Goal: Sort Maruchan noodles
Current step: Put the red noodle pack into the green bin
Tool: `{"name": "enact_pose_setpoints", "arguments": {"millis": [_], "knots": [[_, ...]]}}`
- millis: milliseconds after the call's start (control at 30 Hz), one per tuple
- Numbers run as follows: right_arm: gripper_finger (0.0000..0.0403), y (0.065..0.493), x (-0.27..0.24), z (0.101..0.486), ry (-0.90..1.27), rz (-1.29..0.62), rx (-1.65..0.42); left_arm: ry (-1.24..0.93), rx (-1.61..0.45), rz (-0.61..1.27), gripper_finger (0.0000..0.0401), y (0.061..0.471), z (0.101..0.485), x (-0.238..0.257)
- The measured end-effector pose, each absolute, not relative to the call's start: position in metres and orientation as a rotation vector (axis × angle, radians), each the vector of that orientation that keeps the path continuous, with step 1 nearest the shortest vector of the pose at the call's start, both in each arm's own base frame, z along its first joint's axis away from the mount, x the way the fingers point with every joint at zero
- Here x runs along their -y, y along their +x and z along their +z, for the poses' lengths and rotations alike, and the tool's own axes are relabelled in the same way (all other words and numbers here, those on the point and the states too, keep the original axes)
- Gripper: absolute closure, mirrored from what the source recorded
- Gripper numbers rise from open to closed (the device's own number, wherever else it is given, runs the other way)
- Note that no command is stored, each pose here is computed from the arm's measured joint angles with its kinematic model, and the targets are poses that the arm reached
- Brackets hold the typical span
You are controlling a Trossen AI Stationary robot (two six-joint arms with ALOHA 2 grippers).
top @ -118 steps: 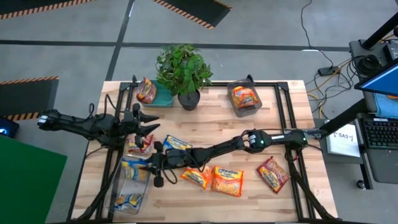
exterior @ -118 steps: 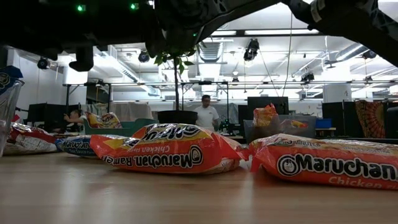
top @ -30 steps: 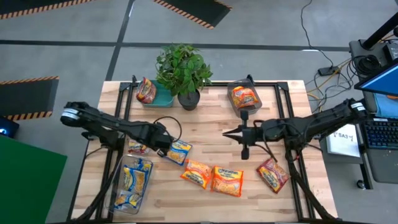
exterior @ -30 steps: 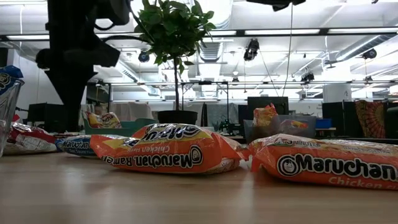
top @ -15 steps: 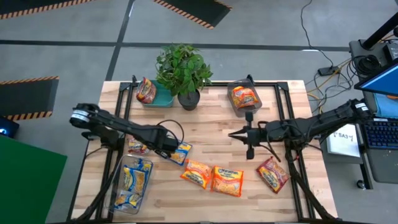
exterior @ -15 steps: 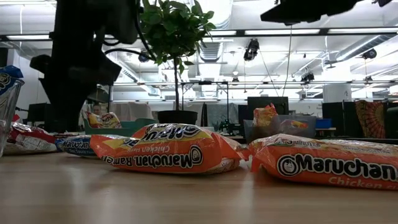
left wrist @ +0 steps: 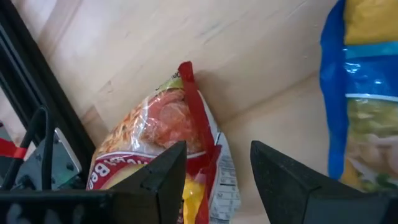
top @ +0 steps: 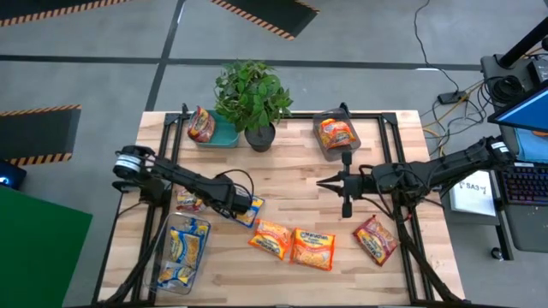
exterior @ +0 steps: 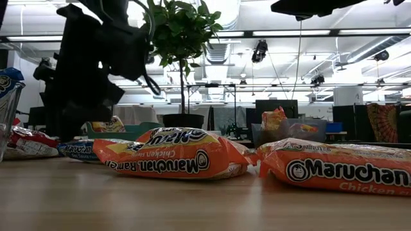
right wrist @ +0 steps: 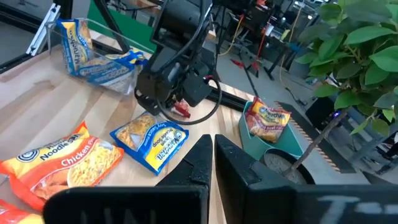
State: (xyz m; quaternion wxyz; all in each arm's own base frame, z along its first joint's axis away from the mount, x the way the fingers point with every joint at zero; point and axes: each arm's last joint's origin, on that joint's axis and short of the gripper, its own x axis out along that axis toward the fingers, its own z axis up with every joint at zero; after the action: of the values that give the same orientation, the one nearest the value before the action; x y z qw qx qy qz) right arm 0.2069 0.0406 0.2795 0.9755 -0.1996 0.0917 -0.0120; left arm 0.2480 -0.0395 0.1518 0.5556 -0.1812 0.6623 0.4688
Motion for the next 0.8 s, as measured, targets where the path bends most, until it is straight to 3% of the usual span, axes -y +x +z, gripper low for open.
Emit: {"name": "enact_pose_setpoints", "arguments": {"millis": [400, 800], "knots": [[0.0394, 0.2071, -0.0406, 0.2793, -0.398, -0.025, -0.186, -0.353, -1.568, 1.148, 0.0256, 0.2493, 0.1423, 0.0377], [0.0394, 0.2071, -0.0406, 0.2792, -0.395, -0.024, -0.186, -0.359, -1.567, 1.142, 0.0396, 0.2490, 0.1409, 0.0379]]}}
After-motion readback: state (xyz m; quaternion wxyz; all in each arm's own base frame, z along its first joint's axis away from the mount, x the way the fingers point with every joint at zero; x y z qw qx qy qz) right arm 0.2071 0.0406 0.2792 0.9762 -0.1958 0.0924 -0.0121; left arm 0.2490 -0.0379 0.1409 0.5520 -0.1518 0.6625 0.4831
